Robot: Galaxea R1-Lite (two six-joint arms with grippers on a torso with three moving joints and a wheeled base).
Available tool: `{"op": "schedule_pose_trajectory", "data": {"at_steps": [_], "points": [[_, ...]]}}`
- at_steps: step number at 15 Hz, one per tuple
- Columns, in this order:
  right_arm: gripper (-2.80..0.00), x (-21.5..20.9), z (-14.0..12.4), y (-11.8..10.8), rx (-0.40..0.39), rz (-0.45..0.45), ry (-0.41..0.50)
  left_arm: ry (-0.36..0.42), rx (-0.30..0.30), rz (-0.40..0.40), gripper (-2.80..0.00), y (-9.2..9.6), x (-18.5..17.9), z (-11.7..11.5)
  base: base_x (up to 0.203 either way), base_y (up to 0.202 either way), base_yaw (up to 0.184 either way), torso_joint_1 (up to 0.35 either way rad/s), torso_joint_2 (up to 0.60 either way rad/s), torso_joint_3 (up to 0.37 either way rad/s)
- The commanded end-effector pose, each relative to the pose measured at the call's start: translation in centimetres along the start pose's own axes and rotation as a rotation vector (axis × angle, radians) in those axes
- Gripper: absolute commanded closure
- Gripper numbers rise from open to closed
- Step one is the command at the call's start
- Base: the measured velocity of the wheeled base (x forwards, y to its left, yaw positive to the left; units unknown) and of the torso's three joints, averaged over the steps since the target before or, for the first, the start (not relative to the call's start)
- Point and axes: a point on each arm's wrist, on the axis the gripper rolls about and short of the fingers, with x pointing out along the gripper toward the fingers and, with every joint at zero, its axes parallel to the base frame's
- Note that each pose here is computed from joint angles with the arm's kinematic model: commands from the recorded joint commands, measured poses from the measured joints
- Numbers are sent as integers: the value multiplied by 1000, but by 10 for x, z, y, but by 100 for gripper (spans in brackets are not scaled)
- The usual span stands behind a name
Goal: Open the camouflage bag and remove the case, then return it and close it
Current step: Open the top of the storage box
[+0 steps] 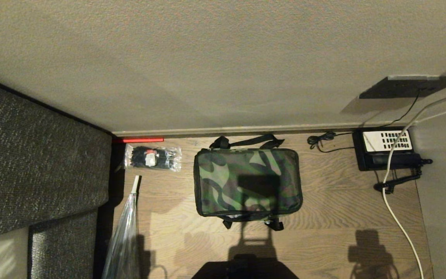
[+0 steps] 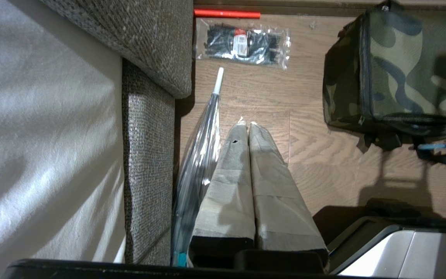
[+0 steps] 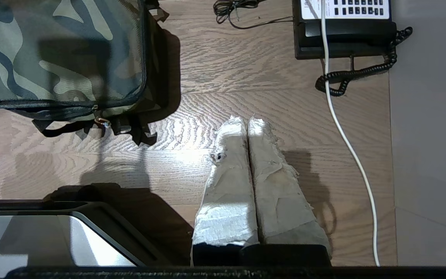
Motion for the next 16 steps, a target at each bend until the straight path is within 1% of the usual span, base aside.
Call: {"op": "schedule_pose_trajectory", "data": {"at_steps": [1, 3, 7, 13, 16], "points": [[0, 0, -1, 0, 0, 0, -3, 2, 3, 0, 0, 0, 0, -1, 0, 0, 0, 0, 0, 0], [0, 0, -1, 0, 0, 0, -3, 0, -6, 2, 0, 0, 0, -1, 0, 0, 0, 0, 0, 0], [0, 0, -1, 0, -1, 0, -3, -1, -6, 2, 0, 0, 0, -1, 0, 0, 0, 0, 0, 0], [0, 0, -1, 0, -1, 0, -3, -3, -4, 2, 0, 0, 0, -1, -170, 0, 0, 0, 4, 1], [0, 0, -1, 0, 0, 0, -3, -3, 0, 2, 0, 0, 0, -1, -22, 0, 0, 2, 2, 1]]}}
